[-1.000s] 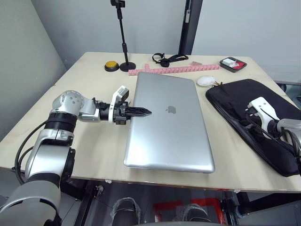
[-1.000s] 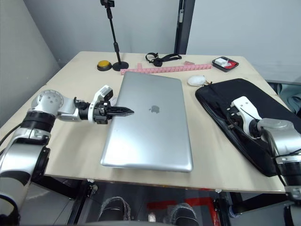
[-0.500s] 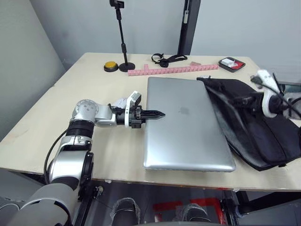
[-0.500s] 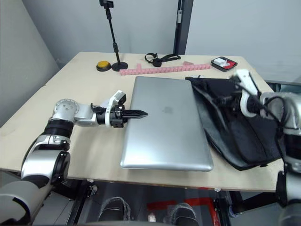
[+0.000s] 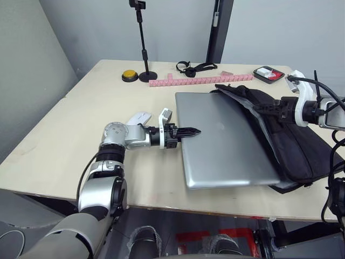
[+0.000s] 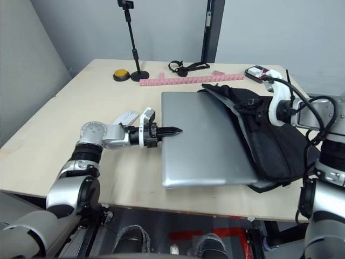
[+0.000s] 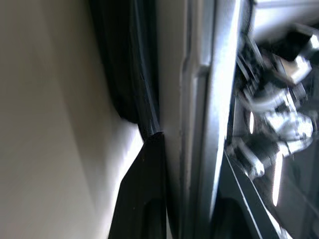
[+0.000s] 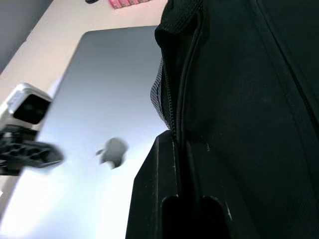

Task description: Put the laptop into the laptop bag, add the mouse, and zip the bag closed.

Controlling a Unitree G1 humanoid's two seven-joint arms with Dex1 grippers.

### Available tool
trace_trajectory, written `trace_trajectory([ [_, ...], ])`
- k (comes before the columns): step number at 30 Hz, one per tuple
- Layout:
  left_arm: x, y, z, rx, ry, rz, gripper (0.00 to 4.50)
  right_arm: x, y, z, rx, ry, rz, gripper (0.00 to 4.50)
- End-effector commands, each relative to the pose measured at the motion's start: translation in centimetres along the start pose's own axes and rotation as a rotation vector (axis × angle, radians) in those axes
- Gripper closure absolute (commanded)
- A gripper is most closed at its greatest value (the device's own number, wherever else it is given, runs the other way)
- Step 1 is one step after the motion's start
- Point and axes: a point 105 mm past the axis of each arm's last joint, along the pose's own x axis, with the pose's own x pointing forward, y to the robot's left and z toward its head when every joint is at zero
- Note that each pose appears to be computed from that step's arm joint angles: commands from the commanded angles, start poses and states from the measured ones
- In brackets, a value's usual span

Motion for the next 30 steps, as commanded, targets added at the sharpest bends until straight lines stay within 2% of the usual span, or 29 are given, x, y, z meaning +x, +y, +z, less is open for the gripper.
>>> trace_trajectory([
  [1,0.8,-4.0,1.7,0.072,-0.054,-0.148,4.15,-0.3,1.3,0.7,0.012,-0.063,0.068,4.48],
  [8,2.1,-4.1,1.9,0.077,-0.069,-0.156,4.15,0.3,3.1,-0.2,0.092,-0.095,0.166,4.48],
  [11,2.7,-4.1,2.0,0.077,-0.076,-0.160,4.15,0.9,4.9,-1.4,0.121,-0.095,0.245,4.48],
  [17,3.9,-4.4,2.1,0.080,-0.073,-0.175,4.15,2.2,6.7,-1.3,0.372,-0.211,0.303,4.48],
  [23,5.3,-4.7,1.7,0.088,-0.064,-0.196,4.15,3.7,7.6,-2.1,0.491,-0.244,0.283,4.48],
  [30,6.9,-4.7,0.3,0.089,-0.007,-0.203,4.15,4.2,8.6,-2.3,0.489,-0.238,0.292,4.48],
])
